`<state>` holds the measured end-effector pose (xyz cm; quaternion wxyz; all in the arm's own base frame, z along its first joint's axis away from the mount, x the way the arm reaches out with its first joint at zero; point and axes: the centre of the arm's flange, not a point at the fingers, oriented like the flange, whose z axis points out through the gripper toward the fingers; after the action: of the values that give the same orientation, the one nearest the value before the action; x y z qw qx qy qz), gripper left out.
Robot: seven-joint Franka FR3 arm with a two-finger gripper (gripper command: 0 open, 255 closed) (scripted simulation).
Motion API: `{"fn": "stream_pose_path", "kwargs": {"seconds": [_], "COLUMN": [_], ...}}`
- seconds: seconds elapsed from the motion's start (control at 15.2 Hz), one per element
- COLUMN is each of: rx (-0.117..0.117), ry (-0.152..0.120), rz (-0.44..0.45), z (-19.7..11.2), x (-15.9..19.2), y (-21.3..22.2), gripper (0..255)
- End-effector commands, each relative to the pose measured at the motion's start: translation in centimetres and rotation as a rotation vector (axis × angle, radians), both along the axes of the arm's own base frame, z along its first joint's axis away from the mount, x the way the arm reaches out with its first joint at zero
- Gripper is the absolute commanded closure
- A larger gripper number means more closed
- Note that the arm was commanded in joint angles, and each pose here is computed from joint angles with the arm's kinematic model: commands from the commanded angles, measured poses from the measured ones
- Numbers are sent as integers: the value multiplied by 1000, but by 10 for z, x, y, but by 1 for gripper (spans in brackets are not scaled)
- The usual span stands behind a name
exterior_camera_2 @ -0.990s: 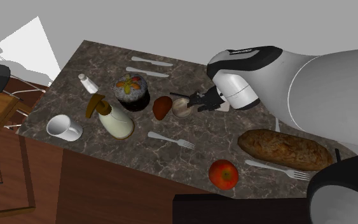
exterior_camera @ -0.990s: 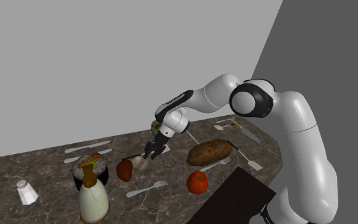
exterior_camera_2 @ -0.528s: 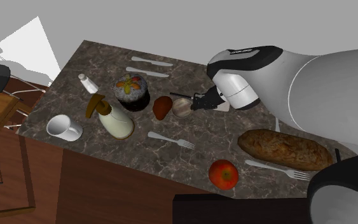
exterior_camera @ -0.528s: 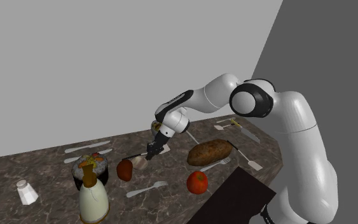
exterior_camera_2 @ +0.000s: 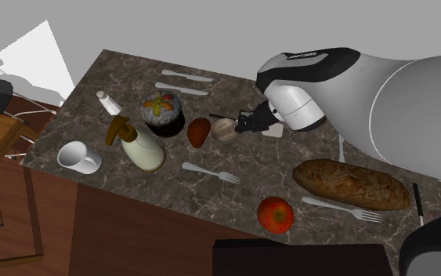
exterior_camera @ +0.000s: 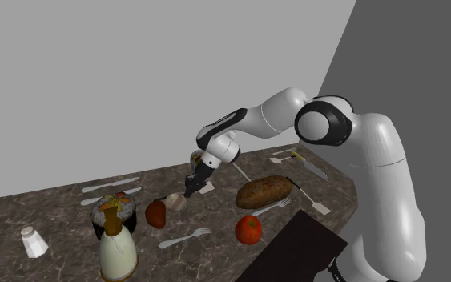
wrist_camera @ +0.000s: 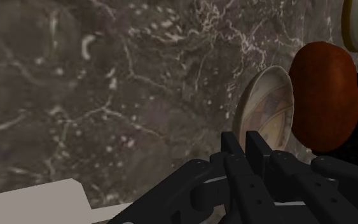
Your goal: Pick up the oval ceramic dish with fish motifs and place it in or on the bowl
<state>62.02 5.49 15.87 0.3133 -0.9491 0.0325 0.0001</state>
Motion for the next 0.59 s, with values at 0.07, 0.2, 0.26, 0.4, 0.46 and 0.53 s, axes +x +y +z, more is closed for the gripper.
{"fn": "stream_pose_path", "kwargs": {"seconds": [0.07,0.2,0.26,0.4,0.46,0.53], "rx": [0,0,0,0,0,0], "ry": [0,0,0,0,0,0], "rz": [0,0,0,0,0,0], "z": [16,26,32,42,48,53], "x": [-1,-1,-1,-1,-1,-1], "y": [-1,-1,-1,-1,-1,-1], "gripper": [255,255,255,255,255,255]}}
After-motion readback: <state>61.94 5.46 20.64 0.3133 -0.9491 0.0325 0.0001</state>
